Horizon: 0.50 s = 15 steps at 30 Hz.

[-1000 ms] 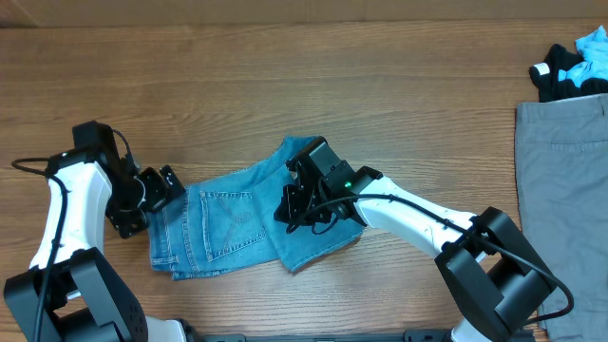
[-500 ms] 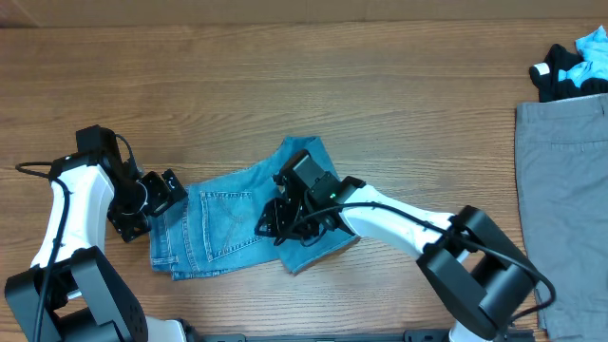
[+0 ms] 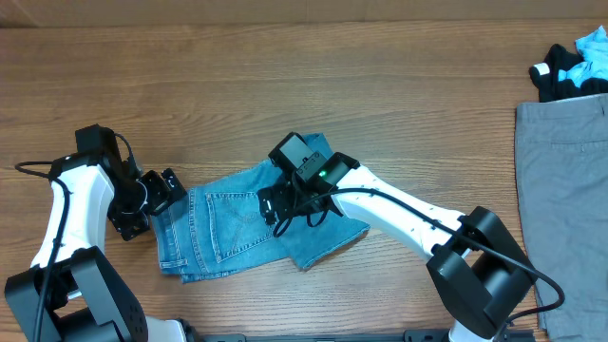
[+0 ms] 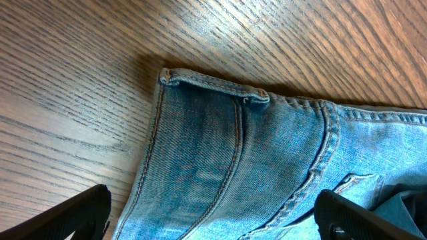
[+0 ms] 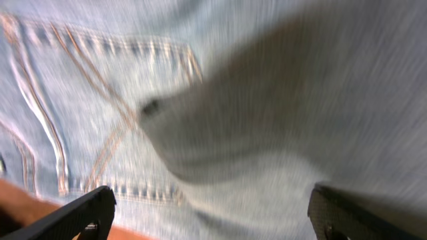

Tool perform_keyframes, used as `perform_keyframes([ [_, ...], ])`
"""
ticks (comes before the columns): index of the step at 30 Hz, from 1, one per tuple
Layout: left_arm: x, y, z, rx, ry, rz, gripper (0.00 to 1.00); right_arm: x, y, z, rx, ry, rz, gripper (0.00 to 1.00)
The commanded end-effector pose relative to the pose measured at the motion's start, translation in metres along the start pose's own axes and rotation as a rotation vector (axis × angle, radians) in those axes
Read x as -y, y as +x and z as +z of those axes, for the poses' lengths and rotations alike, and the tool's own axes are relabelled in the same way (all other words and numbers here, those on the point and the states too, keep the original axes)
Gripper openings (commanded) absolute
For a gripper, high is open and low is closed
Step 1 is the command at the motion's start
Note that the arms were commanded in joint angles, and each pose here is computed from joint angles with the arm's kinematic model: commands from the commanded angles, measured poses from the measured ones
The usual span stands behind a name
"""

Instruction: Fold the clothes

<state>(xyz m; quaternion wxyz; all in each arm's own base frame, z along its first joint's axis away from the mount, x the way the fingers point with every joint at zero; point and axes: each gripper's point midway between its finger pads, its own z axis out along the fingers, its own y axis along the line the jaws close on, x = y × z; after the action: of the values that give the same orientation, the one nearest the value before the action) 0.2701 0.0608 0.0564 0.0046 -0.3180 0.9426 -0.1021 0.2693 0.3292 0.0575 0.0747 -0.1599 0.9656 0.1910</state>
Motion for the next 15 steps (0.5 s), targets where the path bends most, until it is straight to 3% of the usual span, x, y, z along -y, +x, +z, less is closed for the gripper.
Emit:
perform_keyframes([
  [1,0.000,0.002,-0.001,0.004,-0.001,0.022,1.00,0.012,-0.013,-0.002,0.057,0.089,-0.054,0.97],
  [5,0.000,0.002,-0.001,0.004,-0.001,0.023,1.00,0.023,-0.014,-0.004,0.094,0.215,-0.127,0.96],
  [15,0.000,0.003,-0.001,-0.001,-0.002,0.021,1.00,-0.005,0.007,0.007,0.117,0.286,-0.197,0.95],
])
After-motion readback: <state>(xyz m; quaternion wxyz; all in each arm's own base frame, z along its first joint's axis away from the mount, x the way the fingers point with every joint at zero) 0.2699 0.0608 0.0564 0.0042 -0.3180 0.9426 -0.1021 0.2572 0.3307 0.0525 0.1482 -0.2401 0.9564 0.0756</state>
